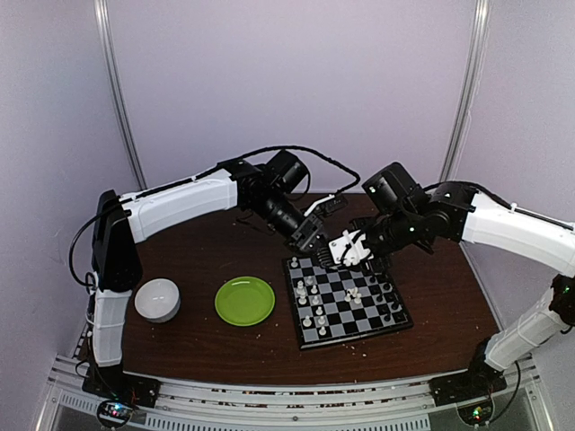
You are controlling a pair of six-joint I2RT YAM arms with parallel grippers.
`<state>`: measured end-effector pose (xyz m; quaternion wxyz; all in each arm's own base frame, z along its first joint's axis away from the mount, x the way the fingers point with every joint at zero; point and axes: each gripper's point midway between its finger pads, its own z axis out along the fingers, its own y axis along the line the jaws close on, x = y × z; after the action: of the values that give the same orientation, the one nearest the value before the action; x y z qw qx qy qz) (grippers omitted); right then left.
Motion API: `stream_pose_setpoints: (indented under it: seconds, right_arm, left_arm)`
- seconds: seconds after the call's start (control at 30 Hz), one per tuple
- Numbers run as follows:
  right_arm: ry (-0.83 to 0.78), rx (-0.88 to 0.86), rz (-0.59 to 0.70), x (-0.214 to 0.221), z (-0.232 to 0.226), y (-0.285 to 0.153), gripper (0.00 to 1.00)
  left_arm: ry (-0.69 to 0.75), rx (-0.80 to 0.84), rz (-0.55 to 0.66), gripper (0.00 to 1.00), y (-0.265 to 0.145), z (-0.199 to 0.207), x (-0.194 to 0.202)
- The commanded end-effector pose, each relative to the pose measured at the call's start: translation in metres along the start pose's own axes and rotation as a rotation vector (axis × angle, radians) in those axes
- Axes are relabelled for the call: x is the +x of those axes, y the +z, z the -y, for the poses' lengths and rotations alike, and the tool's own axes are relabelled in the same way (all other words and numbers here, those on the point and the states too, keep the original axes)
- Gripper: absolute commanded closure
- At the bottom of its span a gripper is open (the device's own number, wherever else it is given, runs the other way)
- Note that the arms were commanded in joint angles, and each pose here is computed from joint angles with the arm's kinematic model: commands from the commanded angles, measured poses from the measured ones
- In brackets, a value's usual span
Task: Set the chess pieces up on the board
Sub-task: Pass from the left arm to the right
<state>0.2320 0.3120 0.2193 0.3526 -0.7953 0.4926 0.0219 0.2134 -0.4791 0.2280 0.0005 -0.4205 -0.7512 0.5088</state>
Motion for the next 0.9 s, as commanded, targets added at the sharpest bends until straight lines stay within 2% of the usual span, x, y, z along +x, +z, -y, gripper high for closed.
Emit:
stream_pose_setpoints:
  seconds: [0.0,0.13,0.37,0.57,0.7,0.87]
  right_arm:
    - [-0.039,0.035,-0.022,-0.003,0.004,-0.002,0.7]
    - [-0.031,0.032,-0.026,-0.002,0.003,-0.002,0.79]
    - [0.065,0.036,-0.032,0.004,0.001,0.003,0.84]
    - [0.304,0.008,0.044,0.014,0.009,-0.004,0.84]
    - [0.543,-0.092,0.186,0.008,0.011,-0.014,0.84]
    - [0.791,-0.218,0.346,0.008,0.019,-0.025,0.83]
  left_arm:
    - [-0.005,0.029,-0.005,1.0,0.001,0.005,0.001]
    - [-0.01,0.025,-0.007,0.98,0.002,0.003,0.001]
    - [0.008,-0.021,0.008,0.66,-0.011,0.004,0.0]
    - [0.069,-0.237,0.062,0.61,-0.048,-0.004,0.006]
    - [0.124,-0.375,0.221,0.61,-0.068,-0.011,-0.006]
    - [0.245,-0.415,0.55,0.61,-0.101,0.016,-0.037]
